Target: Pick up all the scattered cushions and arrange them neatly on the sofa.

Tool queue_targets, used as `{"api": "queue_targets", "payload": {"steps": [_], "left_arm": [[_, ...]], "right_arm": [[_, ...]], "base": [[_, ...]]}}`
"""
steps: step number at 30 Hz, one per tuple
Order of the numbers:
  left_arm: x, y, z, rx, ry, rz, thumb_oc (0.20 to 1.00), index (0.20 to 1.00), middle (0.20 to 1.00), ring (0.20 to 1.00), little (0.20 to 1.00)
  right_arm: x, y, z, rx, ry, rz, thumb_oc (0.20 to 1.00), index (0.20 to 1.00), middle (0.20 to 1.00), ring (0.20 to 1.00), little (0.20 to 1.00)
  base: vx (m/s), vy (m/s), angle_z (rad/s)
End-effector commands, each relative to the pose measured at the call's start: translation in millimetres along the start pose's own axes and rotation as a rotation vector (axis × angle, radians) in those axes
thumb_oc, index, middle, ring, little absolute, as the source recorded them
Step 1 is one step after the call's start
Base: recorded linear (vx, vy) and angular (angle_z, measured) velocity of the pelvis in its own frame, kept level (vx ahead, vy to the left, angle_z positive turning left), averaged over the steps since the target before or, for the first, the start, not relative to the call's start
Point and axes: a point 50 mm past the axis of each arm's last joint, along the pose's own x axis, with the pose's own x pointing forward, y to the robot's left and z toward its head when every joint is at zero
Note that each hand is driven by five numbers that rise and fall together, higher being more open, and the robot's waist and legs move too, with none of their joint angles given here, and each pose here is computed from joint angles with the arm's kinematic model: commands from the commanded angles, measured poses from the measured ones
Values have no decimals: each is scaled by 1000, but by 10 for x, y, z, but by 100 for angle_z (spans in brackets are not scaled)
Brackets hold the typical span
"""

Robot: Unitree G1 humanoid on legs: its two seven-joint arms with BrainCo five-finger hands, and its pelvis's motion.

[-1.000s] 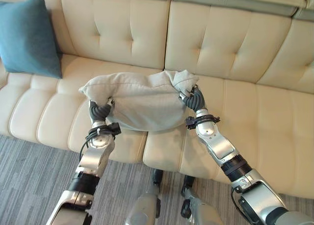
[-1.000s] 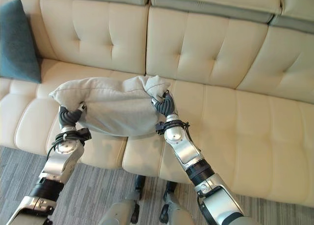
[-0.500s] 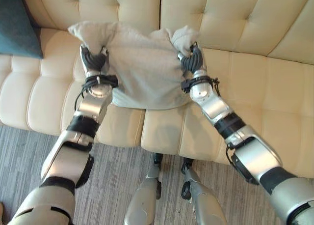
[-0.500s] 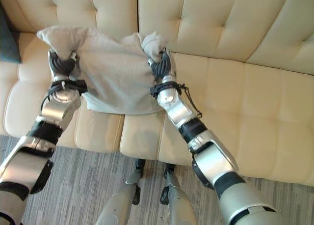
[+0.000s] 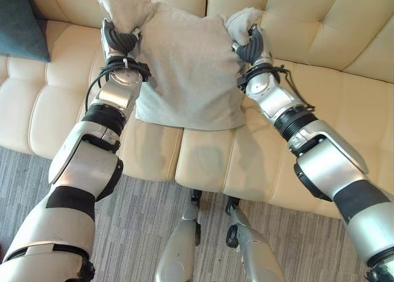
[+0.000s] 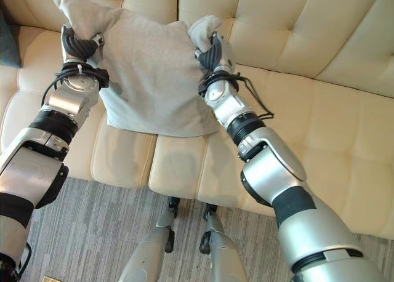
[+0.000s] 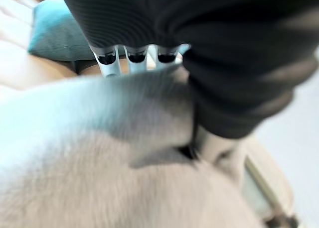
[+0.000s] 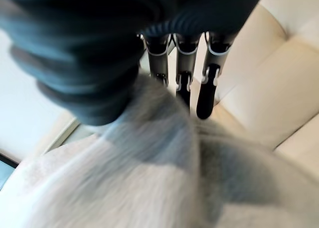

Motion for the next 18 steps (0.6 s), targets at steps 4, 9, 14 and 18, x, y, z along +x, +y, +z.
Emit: {"api": "queue_targets", "payload": {"steps": [4,9,14,18], "left_arm": [[228,402,743,-384,-130,113,1000,1000,1000,1000,1000],[266,789,521,-498,-105,184,1000,1000,1000,1000,1000],[195,1316,51,-336,-91,284,1000,1000,1000,1000,1000],[-68,1540,-513,-151,-40,298,1000,1000,1000,1000,1000]], "right_arm": [[186,-384,259,-34,-64,-110,1000,1000,1000,1000,1000],[227,-838,130,34,-57,-255,1000,1000,1000,1000,1000],[134,-1221,-213,88,-34,-382,1000,1000,1000,1000,1000],[-112,-1217,-596,141,-11,-403,1000,1000,1000,1000,1000]], "base": [[13,6,2],[11,8,2],[3,30,-13],[3,21,-22]]}}
